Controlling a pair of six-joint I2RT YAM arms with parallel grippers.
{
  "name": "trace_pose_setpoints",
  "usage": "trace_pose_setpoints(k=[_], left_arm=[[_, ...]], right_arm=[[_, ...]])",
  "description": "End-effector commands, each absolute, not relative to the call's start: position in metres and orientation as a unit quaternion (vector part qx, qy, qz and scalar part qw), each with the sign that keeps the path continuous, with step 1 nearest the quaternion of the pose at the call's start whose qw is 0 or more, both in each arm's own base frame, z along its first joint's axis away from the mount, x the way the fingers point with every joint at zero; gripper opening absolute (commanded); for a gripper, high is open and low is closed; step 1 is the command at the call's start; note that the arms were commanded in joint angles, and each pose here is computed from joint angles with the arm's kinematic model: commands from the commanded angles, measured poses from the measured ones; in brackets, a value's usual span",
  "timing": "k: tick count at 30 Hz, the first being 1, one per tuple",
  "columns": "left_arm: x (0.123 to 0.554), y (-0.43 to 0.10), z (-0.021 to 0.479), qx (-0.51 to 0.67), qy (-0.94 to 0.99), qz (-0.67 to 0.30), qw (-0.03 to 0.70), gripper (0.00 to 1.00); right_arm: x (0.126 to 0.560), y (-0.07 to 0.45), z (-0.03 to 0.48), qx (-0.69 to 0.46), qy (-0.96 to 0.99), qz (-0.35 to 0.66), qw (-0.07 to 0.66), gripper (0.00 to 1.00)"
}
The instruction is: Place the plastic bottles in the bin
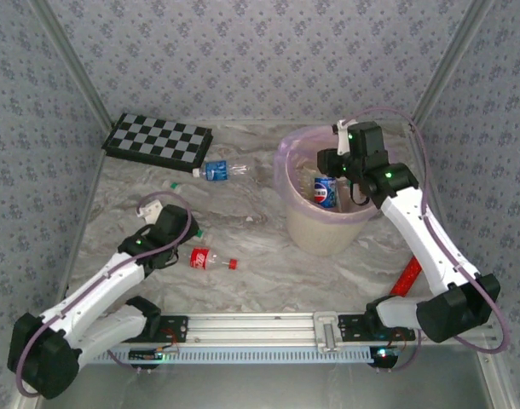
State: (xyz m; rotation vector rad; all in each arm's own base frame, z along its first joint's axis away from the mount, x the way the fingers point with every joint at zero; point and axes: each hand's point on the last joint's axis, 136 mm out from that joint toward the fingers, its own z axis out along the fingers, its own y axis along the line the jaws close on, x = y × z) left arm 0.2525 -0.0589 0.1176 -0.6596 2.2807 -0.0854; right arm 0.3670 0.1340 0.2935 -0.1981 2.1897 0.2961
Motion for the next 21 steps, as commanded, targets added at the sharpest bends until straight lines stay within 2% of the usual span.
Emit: trace_pose_setpoints(k=[1, 4, 8, 11, 14, 21], left_arm=[[0.258, -0.062, 0.115, -0.269, 0.891, -0.039, 0.363, 0.99], [0.265, -0.076, 0.108, -0.268, 0.897, -0.063, 0.347, 0.99], [0.267, -0.078, 0.106, -0.274, 0.901, -0.05, 0.332, 0.99], [0.266, -0.073, 0.111, -0.287, 0.899, -0.035, 0.328, 0.99], [0.268, -0.072, 0.117, -0.308, 0.891, -0.031, 0.333, 0.99], [0.306, -0.096, 0.15, -0.307, 0.877, -0.044, 0.367, 0.99]], right_arm=[[0.351, 0.131, 0.277, -0.071, 0.9, 0.128, 0.411, 0.42], [0.348, 0.123, 0.298, -0.066, 0.89, 0.126, 0.434, 0.45], [0.341, 0.117, 0.321, -0.063, 0.875, 0.133, 0.461, 0.65], [0.336, 0.116, 0.324, -0.063, 0.873, 0.142, 0.462, 0.75], [0.335, 0.113, 0.321, -0.061, 0.875, 0.143, 0.459, 0.81], [0.328, 0.112, 0.32, -0.06, 0.874, 0.149, 0.459, 0.84]])
